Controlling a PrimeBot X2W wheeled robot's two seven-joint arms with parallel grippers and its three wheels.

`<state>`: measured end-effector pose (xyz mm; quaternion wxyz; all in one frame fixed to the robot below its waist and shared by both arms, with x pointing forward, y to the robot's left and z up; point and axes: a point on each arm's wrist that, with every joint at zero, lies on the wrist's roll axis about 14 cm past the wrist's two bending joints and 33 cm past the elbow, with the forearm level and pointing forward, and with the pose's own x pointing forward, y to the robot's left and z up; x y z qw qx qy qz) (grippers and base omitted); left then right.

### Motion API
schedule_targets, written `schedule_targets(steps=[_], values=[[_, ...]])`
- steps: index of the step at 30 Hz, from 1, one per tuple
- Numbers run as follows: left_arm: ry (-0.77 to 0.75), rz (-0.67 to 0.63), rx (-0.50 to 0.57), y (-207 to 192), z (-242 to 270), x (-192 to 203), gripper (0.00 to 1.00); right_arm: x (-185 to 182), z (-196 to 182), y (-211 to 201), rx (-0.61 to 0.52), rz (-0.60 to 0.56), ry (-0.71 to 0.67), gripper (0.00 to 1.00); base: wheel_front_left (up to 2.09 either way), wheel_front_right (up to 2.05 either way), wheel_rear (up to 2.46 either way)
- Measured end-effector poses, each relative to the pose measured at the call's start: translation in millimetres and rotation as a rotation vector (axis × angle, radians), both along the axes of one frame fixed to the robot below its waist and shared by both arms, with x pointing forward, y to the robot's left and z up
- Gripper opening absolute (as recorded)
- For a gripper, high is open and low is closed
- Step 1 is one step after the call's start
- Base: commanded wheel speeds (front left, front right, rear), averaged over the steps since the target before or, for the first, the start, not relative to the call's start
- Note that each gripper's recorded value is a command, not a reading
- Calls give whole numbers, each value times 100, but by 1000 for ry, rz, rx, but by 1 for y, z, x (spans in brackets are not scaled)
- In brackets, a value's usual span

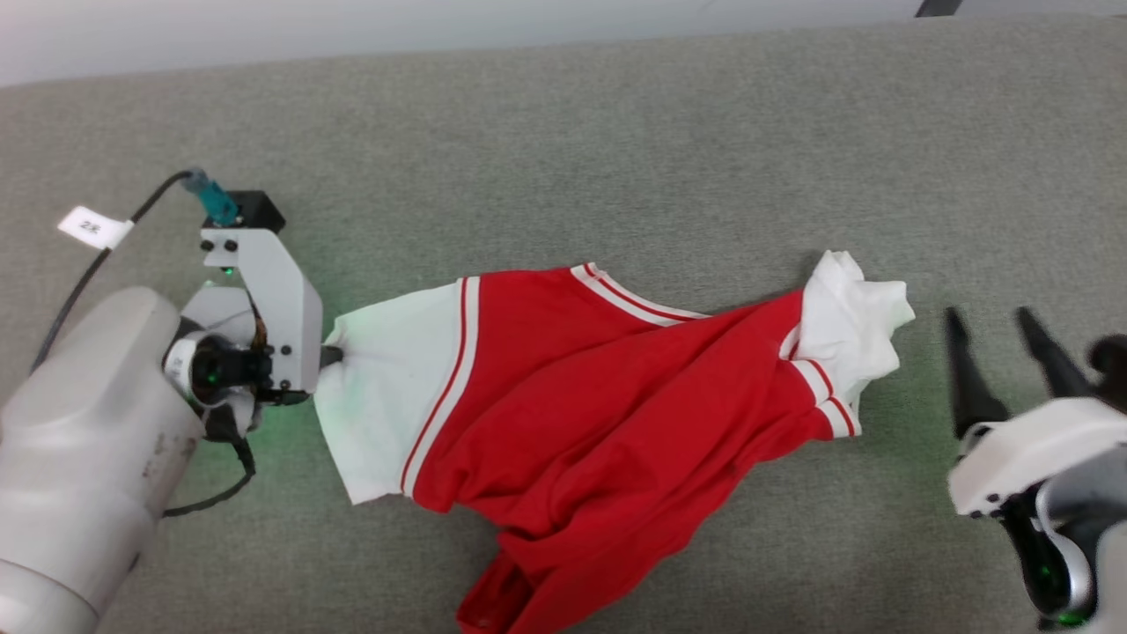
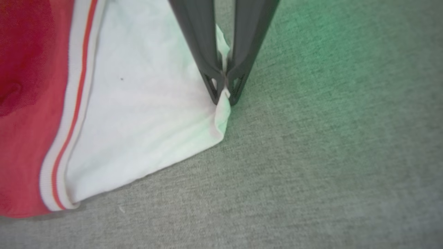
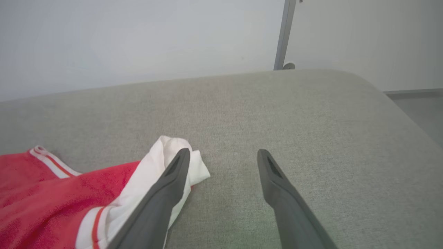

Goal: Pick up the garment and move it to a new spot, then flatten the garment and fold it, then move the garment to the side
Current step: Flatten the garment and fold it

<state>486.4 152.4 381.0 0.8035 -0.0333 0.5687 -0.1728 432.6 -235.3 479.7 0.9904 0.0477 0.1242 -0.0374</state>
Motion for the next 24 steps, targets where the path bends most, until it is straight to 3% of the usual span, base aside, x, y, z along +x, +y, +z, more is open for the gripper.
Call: schedule_targets(steps=[12,22,23,24], values=[[-23,11,-33,-1,4,-8,0,33,-42,25,18,140,298,100,0,0,0],[-30,25,-39,3,5,-11,0,38,-62,49,1,239,430,100,0,0,0],[-30,26,-38,3,5,-11,0,38,-63,49,-5,243,440,49,0,0,0],[-30,27,-39,3,5,-10,0,38,-64,49,-14,248,443,13,0,0,0]])
